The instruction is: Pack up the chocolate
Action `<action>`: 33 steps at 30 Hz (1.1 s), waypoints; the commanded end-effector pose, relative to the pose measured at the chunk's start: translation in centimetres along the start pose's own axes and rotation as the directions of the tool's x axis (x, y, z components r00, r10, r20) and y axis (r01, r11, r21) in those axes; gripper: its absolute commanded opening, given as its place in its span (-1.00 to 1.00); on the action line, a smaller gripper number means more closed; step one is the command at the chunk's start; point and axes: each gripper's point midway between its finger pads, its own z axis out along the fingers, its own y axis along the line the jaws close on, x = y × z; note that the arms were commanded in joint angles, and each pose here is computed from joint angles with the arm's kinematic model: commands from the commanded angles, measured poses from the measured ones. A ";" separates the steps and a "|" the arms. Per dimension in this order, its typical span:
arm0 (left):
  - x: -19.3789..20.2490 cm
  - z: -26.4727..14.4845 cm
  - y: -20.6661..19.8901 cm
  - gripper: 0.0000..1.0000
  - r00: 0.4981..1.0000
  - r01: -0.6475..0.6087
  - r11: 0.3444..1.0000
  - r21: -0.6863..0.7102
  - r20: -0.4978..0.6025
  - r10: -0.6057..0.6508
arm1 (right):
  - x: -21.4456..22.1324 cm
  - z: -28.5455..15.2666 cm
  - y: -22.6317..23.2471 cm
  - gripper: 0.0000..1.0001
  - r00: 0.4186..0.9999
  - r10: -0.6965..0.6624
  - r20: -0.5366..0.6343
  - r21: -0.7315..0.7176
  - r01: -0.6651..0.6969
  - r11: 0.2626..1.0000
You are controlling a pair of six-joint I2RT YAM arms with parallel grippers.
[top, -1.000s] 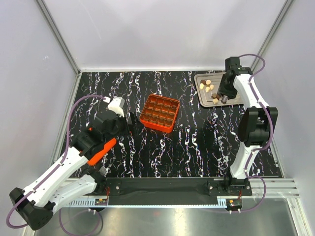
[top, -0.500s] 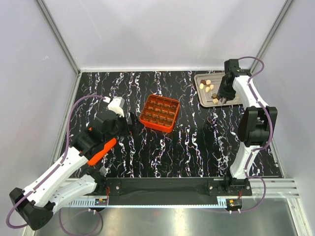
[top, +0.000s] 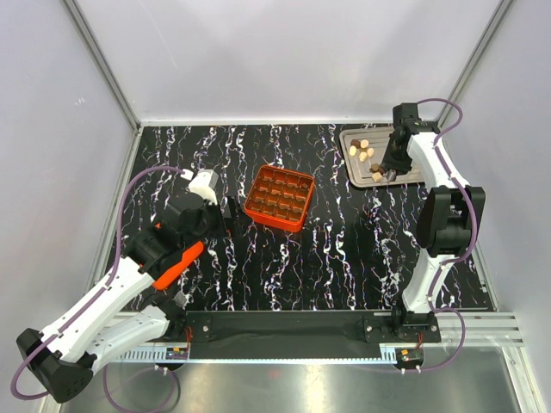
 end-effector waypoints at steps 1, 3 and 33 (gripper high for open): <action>-1.0 0.1 -0.6 0.98 0.999 -0.004 1.000 0.023 0.039 0.003 | -1.8 -1.1 0.4 -0.33 0.998 0.005 0.064 -0.030 -0.003 1.000; -1.0 0.0 -0.6 0.98 0.999 -0.002 1.000 0.024 0.041 0.001 | -2.1 -2.0 0.4 -0.37 0.998 0.000 0.070 -0.036 0.002 0.999; -2.7 -1.3 -0.5 0.98 0.996 0.003 1.000 0.000 0.094 -0.003 | 5.8 -21.6 17.2 -0.50 0.970 -0.158 0.185 -0.641 0.241 0.729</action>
